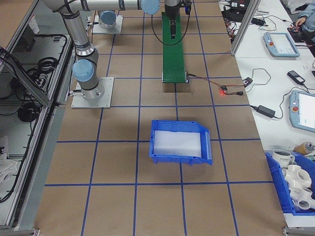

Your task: Move button from left to right

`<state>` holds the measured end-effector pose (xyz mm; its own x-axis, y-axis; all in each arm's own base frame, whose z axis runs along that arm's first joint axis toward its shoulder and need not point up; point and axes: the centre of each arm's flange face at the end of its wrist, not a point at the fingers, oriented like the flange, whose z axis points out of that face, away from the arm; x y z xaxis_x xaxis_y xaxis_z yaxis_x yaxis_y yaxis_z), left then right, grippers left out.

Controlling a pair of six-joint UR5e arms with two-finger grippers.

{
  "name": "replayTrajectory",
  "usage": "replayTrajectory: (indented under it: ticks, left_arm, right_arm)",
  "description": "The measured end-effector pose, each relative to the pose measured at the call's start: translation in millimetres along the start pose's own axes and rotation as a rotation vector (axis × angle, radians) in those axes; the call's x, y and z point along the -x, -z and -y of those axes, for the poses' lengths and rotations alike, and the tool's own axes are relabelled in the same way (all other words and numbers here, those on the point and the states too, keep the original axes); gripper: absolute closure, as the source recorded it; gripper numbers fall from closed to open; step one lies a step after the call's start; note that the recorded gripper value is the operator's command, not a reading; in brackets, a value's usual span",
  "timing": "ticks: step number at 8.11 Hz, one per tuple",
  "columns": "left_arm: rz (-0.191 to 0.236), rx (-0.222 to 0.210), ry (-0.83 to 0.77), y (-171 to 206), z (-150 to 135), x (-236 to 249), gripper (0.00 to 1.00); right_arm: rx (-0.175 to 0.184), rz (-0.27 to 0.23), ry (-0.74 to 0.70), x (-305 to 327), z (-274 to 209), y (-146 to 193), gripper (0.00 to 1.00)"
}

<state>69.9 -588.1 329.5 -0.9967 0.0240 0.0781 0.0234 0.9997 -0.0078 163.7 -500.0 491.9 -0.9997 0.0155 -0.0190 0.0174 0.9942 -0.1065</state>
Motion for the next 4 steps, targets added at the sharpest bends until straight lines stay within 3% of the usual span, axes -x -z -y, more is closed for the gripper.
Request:
replayTrajectory:
  ticks: [4]
  left_arm:
    - [-0.017,0.056,-0.014,-34.1,-4.7,-13.2,1.00]
  right_arm:
    - [0.013,-0.001,0.002,-0.6,-1.0,-5.1,0.00]
